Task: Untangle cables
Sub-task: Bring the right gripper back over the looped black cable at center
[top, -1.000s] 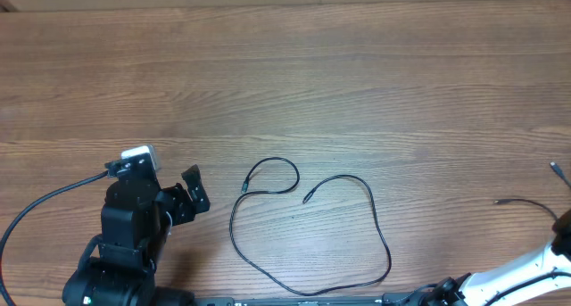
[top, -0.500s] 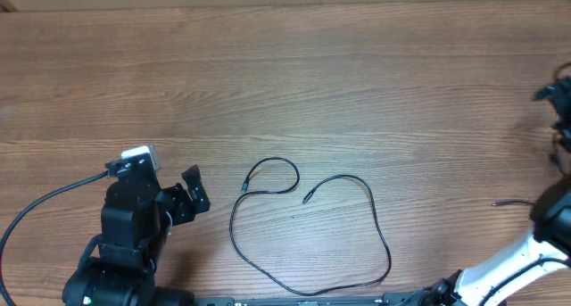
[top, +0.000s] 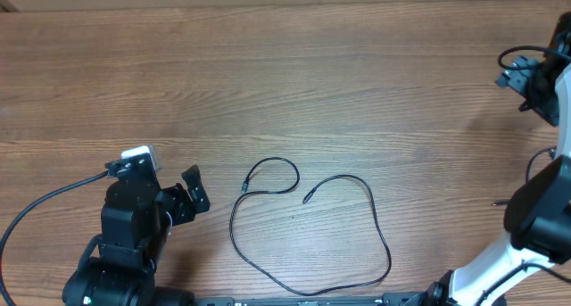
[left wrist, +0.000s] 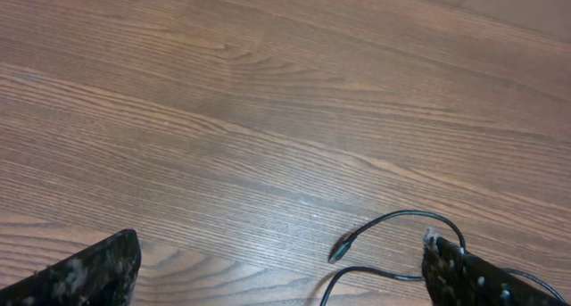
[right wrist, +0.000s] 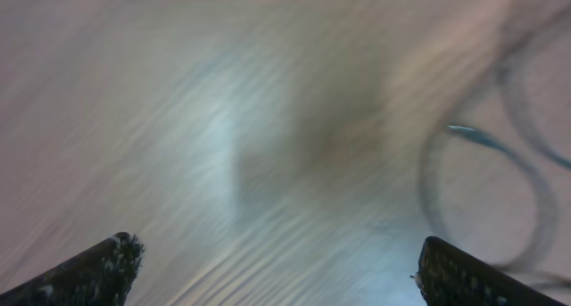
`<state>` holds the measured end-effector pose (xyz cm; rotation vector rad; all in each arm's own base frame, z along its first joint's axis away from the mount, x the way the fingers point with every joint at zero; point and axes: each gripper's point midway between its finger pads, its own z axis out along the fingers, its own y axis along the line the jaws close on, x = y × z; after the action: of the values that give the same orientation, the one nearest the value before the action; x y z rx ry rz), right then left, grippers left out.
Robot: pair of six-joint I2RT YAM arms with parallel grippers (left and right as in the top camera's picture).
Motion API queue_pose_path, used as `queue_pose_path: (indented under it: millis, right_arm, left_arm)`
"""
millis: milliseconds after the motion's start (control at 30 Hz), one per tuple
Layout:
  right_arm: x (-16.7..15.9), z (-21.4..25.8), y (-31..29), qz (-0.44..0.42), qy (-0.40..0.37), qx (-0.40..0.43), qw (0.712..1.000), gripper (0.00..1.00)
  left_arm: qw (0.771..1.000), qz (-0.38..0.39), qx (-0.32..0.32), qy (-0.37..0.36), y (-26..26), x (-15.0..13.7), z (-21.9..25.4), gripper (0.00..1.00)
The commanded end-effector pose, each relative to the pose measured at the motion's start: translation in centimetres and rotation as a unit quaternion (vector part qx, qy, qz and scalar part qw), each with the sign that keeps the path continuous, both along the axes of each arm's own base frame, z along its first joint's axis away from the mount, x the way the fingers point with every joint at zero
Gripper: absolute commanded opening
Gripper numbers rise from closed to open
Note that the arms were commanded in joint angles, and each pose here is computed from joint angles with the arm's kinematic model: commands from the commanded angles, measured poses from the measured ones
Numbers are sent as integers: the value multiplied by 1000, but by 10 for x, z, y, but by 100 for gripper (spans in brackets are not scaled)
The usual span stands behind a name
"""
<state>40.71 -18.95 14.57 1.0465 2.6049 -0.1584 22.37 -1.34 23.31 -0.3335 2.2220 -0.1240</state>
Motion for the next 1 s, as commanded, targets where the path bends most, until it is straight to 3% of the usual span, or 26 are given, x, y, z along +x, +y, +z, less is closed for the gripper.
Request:
queue_pose_path:
  millis: [0,133,233,433,667,967]
  right_arm:
    - [31,38,103,205,-100,153,961,98]
    - [19,39,178,292,-90,247,920,100]
    - [5,36,226,382,-57,247,889,100]
    - [-18,33,305,484,-19,249,839,100]
    - [-77,0,370,628,47,245,737,100]
    - [-134,-43,428,692,78,283,659,100]
  left_arm:
    - [1000,0,12,-10,3,1,8,100]
    - [1000,0,12,-10,3,1,8,100]
    - [1000,0,12,-10,3,1,8,100]
    - [1000,0,12,-10,3,1,8,100]
    - [1000,0,12,-10,3,1,8,100]
    - [1000,0,12,-10,3,1,8,100]
